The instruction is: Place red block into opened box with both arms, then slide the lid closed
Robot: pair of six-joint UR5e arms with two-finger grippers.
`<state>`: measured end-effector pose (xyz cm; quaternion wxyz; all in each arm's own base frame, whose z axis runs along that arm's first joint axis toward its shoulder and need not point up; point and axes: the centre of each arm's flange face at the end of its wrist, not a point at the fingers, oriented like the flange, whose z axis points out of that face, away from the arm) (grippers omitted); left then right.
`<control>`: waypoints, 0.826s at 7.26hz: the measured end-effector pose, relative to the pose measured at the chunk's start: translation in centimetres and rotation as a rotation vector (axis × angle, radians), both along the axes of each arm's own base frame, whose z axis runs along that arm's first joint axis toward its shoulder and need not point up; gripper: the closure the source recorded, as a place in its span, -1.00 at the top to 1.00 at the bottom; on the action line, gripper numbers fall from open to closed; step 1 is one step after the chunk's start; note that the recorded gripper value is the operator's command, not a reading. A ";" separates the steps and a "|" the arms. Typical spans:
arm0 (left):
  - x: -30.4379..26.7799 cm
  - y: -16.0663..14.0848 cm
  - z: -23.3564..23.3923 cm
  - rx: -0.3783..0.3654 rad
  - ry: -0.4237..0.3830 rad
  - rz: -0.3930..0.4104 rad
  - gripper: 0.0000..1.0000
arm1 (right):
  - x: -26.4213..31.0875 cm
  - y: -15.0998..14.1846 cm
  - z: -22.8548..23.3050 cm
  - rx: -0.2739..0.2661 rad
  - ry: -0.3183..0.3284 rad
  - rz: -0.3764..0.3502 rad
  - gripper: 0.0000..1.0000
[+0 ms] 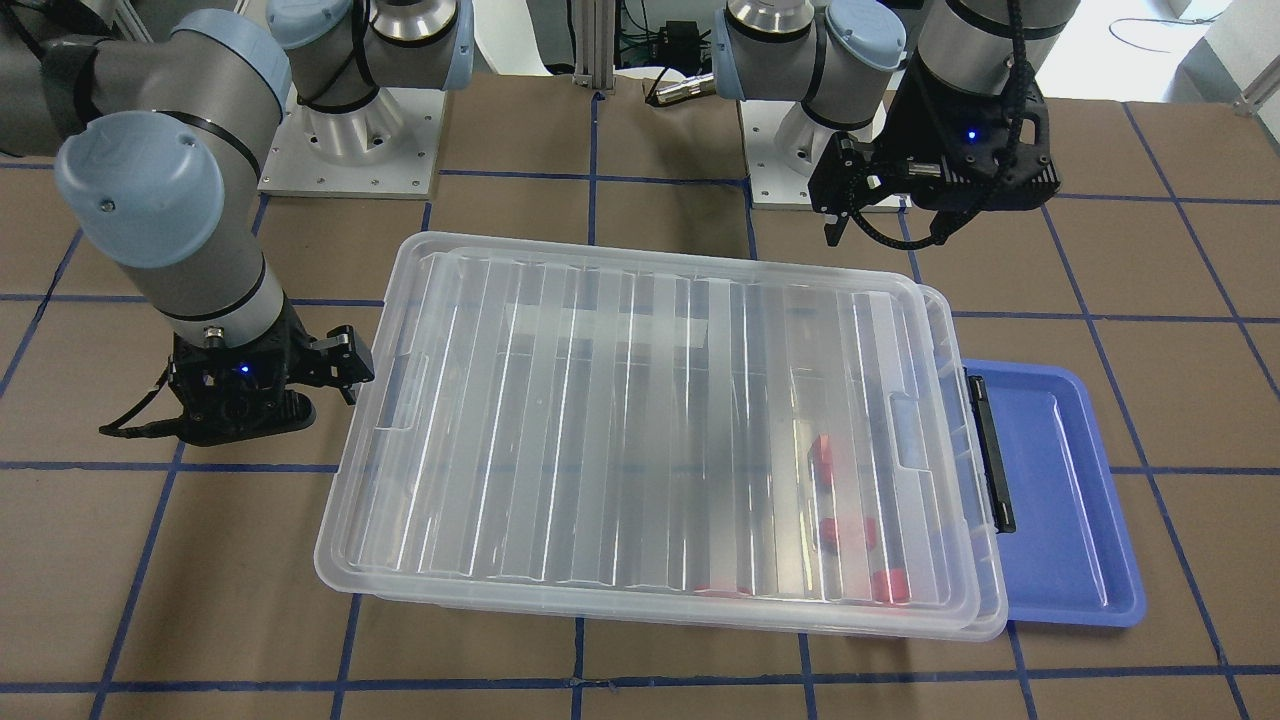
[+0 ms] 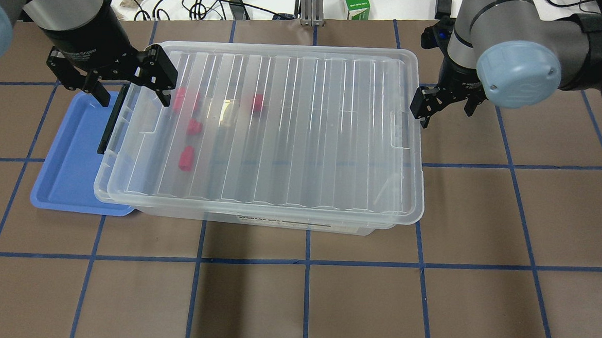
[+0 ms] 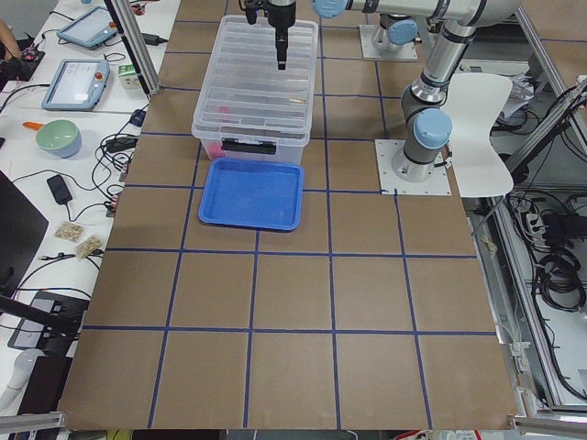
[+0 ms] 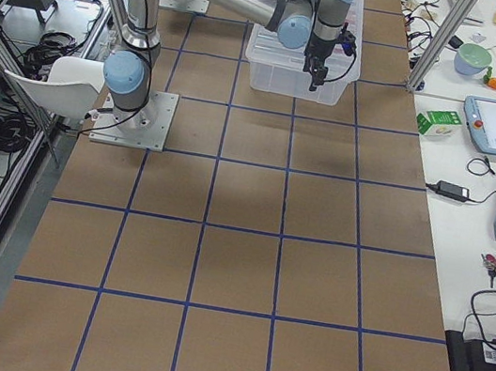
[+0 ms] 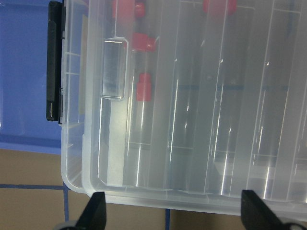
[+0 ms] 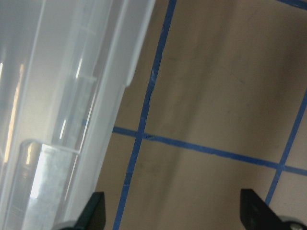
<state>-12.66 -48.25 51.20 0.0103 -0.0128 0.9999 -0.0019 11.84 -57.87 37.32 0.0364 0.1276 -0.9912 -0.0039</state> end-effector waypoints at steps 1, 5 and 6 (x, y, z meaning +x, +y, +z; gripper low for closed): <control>0.0 0.0 0.0 0.000 -0.001 0.000 1.00 | -0.5 -0.8 2.1 -0.025 -0.004 -0.011 1.00; -0.1 0.0 0.1 -0.002 -0.001 0.002 1.00 | -2.8 -0.1 10.2 0.015 -0.053 -0.237 1.00; -0.1 0.0 0.1 -0.001 -0.001 0.006 1.00 | -2.5 0.5 10.9 0.035 -0.085 -0.317 1.00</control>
